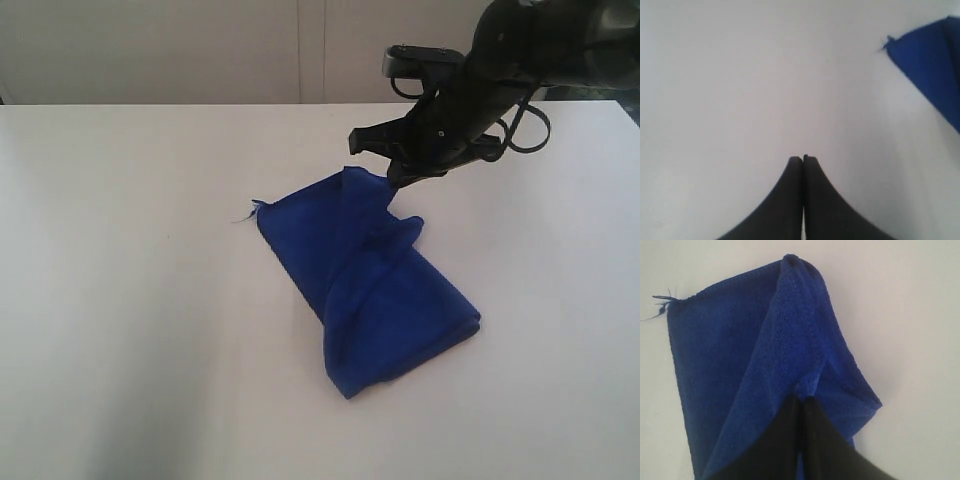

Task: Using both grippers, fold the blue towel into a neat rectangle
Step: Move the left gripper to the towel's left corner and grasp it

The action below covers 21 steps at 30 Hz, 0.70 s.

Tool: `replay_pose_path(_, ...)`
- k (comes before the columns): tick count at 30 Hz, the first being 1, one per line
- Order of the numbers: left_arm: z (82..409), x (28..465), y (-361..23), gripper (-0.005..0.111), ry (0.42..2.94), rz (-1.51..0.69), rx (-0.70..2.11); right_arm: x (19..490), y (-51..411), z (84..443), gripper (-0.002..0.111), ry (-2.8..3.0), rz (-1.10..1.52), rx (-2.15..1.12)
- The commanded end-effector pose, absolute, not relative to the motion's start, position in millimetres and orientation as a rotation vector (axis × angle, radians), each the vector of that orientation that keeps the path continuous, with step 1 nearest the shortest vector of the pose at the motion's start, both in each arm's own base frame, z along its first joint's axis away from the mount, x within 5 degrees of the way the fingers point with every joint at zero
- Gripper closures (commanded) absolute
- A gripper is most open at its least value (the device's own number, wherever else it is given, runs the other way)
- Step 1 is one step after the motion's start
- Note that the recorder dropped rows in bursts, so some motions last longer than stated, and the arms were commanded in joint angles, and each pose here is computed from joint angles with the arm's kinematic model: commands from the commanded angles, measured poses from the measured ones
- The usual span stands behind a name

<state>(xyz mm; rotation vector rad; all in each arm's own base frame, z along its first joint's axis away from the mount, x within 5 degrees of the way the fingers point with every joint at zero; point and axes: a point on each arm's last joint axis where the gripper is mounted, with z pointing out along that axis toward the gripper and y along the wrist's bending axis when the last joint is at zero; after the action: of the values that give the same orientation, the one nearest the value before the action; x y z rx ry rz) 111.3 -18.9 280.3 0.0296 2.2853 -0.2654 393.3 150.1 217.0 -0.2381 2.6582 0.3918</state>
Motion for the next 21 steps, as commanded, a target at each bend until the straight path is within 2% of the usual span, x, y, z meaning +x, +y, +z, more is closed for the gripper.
replay_pose_path(1,273.5,154.8,-21.0,0.107,2.486,-0.265,0.120,393.0,149.3,220.9,0.108,2.645,0.395,-0.232)
replay_pose_path(6,249.6,219.5,-31.4,0.107,2.596,-0.405,0.171,393.0,149.3,220.9,0.108,2.645,0.395,-0.232)
replay_pose_path(11,237.0,280.6,-57.6,0.107,2.574,-0.487,0.287,393.2,149.0,220.8,0.108,2.648,0.396,-0.204)
replay_pose_path(17,199.9,371.2,-140.5,0.107,2.566,-0.572,0.472,399.8,132.3,221.1,0.108,2.650,0.395,-0.059)
replay_pose_path(21,186.8,401.8,-175.7,0.105,2.537,-0.631,0.514,402.9,119.1,220.4,0.108,2.658,0.369,-0.027)
